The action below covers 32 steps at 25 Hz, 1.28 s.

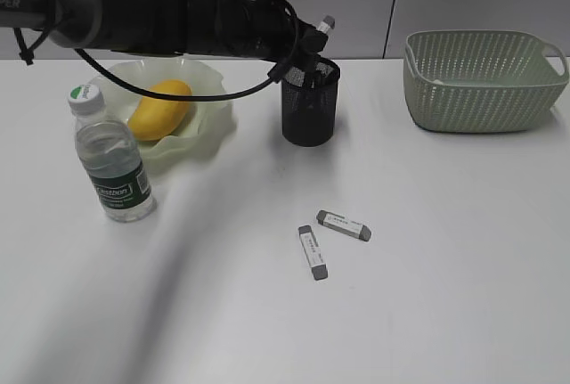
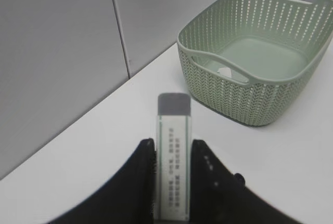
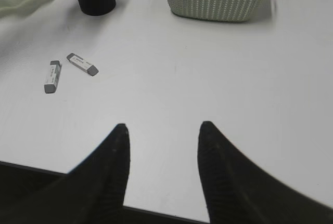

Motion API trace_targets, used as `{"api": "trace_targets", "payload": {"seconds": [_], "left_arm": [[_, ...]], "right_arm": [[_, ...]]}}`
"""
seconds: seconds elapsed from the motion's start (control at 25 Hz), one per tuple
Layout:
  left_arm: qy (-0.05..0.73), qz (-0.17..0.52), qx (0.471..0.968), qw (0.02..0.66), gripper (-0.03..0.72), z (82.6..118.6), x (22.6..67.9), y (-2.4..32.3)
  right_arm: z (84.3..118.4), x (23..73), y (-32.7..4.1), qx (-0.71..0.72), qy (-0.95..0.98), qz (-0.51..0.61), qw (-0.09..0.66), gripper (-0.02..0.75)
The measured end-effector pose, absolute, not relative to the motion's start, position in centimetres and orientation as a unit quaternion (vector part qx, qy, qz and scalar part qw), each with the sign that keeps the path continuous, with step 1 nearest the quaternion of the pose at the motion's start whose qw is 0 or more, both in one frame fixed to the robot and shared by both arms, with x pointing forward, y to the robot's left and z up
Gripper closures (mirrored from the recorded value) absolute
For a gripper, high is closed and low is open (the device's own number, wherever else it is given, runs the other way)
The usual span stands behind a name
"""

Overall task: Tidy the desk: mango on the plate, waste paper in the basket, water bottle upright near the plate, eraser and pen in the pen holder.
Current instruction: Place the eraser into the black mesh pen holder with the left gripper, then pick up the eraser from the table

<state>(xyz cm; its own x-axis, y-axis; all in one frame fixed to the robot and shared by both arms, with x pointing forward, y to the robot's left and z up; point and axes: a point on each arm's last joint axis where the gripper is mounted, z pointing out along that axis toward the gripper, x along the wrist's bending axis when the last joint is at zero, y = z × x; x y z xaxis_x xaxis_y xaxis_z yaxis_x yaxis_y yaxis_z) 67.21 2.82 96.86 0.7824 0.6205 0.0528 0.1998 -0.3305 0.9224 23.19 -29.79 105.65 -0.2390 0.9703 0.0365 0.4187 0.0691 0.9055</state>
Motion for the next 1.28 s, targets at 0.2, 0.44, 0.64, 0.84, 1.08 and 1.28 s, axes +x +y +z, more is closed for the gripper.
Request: {"api": "trace_targets", "payload": {"seconds": [0.2,0.44,0.64,0.84,1.08,1.28], "left_arm": [[0.262,0.207,0.79,0.514,0.332,96.8,67.3,2.9],[0.305,0.189,0.77,0.527,0.274,98.1,67.1,3.1],[0.241,0.162,0.809,0.512,0.379,104.4,64.0,3.6],[0.289,0.081,0.892,0.337,0.488,106.1,60.1,6.1],[0.42,0.141,0.866,0.23,0.501,108.4,56.6,11.6],[0.472,0.166,0.822,0.27,0.503,110.2,48.3,16.6]], "right_arm": [[105.7,23.2,-29.8,0.528,0.658,0.432,0.319,0.386],[105.7,23.2,-29.8,0.528,0.658,0.432,0.319,0.386],[105.7,23.2,-29.8,0.528,0.658,0.432,0.319,0.386],[105.7,23.2,-29.8,0.528,0.658,0.432,0.319,0.386],[105.7,23.2,-29.8,0.528,0.658,0.432,0.319,0.386],[105.7,23.2,-29.8,0.528,0.658,0.432,0.319,0.386]]}}
